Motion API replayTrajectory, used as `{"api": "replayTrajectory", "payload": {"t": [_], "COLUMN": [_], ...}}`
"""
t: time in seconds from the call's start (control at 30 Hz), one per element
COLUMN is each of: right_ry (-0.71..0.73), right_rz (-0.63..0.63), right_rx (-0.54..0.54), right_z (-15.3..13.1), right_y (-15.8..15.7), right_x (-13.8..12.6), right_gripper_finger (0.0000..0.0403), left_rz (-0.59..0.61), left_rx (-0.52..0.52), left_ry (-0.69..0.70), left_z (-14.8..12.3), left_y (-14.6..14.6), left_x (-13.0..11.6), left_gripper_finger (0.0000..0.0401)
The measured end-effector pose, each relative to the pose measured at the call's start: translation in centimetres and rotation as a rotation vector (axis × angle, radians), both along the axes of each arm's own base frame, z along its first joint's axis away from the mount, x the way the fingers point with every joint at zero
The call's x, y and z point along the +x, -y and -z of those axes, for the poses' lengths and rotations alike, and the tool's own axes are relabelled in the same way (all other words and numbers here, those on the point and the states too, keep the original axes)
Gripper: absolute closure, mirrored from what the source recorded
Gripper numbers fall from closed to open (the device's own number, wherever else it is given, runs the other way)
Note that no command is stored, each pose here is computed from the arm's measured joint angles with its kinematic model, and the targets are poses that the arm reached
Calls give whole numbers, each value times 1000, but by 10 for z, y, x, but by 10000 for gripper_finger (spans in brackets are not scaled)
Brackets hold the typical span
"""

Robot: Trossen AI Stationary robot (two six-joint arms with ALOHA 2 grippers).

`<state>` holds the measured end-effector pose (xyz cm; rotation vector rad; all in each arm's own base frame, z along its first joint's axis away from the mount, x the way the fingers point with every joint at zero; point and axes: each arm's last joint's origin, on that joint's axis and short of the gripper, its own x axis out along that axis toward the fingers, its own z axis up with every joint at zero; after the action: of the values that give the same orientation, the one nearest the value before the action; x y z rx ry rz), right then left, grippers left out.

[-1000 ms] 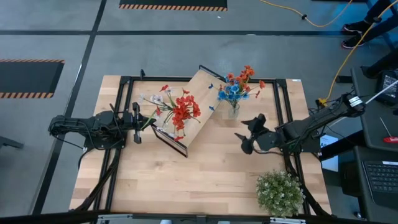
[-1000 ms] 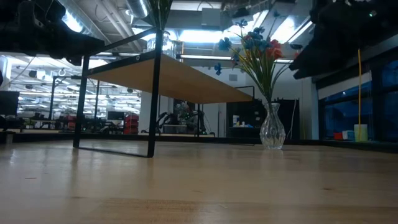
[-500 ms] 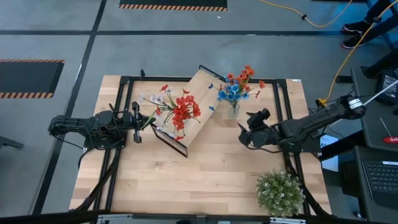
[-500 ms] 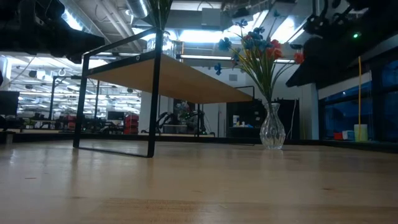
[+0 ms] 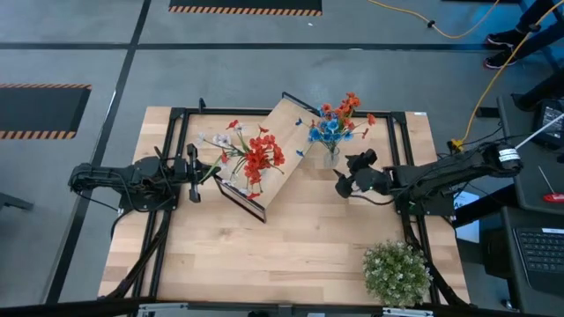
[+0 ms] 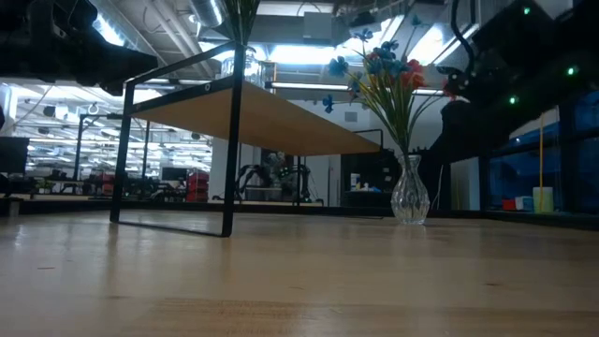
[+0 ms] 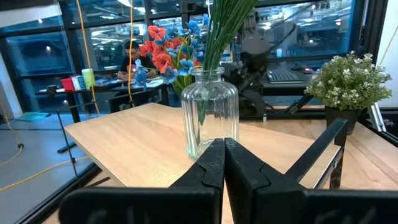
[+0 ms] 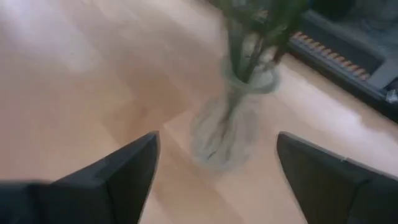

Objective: Pick and place flowers into a vace then onto a shelf
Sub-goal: Put the transparent flower vase with flowers on the shelf

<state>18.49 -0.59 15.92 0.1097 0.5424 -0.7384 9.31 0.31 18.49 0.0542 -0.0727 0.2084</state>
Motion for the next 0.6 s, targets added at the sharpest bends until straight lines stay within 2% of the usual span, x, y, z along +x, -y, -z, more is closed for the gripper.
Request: {"api": "replayTrajectory", "payload": {"t": [0.13,0.3,0.5,0.6], "right_ry": [66,82,82,108], "right_rz": [-31,-26,10,-18], "right_rx": [-17,-64,-53,-19], "right_z": [6,12,14,13], "right_y": [9,17,27,32], "right_x": [-4,-8,-10,-9], "right_gripper_finger": [79,79,79,79], "left_rz": [0,0,0,0], "left_rx": [0,0,0,0], "left_ry": [0,0,0,0], "left_z": [0,0,0,0], "left_y": [0,0,0,0], "left_x": [0,0,0,0], "left_gripper_finger": [397,397,397,397]}}
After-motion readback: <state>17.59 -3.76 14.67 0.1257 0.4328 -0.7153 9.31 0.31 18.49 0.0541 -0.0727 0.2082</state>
